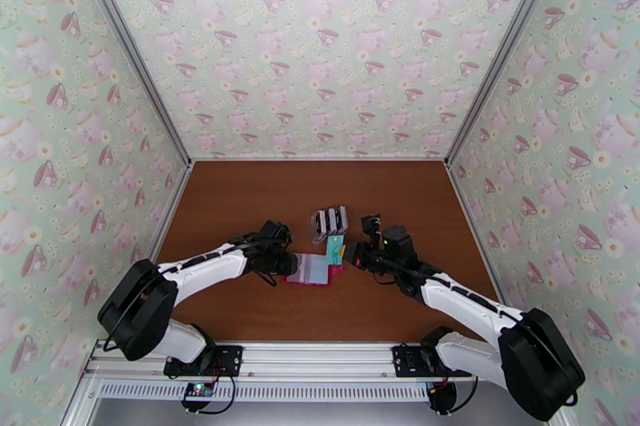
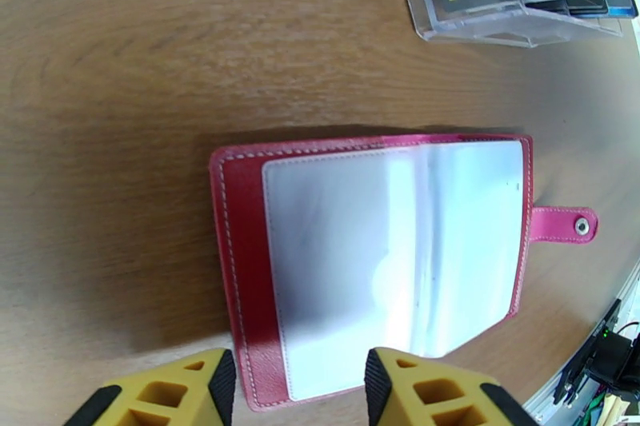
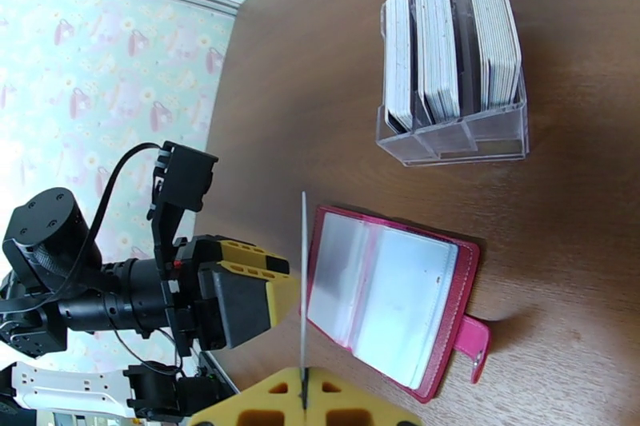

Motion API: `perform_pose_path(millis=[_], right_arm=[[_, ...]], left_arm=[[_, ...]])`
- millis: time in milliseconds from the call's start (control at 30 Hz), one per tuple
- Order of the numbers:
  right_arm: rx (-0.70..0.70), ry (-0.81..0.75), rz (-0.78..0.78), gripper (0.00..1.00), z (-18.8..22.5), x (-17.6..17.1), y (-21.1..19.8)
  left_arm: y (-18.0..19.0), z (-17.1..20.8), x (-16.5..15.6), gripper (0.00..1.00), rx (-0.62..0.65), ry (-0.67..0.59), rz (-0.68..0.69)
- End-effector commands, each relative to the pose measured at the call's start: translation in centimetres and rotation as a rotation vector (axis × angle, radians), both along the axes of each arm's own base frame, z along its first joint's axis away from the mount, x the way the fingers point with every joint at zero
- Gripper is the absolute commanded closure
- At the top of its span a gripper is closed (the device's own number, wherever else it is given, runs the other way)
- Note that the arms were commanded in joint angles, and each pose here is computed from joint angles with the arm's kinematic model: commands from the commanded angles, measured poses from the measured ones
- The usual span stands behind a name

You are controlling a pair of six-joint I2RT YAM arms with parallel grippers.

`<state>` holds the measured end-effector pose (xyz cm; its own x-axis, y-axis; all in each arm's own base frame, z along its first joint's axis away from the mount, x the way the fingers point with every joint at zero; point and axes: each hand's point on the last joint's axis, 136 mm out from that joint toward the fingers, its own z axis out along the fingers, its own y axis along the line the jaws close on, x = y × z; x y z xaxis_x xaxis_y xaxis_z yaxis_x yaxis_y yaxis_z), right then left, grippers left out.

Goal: Put the credit cards into the card holder

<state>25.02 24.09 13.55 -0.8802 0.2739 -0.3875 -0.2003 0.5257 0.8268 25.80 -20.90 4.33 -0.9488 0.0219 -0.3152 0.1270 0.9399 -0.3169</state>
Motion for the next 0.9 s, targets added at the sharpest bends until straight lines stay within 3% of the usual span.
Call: perform_pose_path(millis=[0,867], right_arm=[[0.051,-0.006,0.016,1.0,-0.1,-0.2,0.9],[0.089,0.085,0.071,1.0,-4.9,-0.8,5.1]], left_arm=[[0.1,-0.8,0.1,0.51,0.022,-0.017,-0.013],[1.4,-3.9,-1.8,0.58,0.046,0.054,0.011]])
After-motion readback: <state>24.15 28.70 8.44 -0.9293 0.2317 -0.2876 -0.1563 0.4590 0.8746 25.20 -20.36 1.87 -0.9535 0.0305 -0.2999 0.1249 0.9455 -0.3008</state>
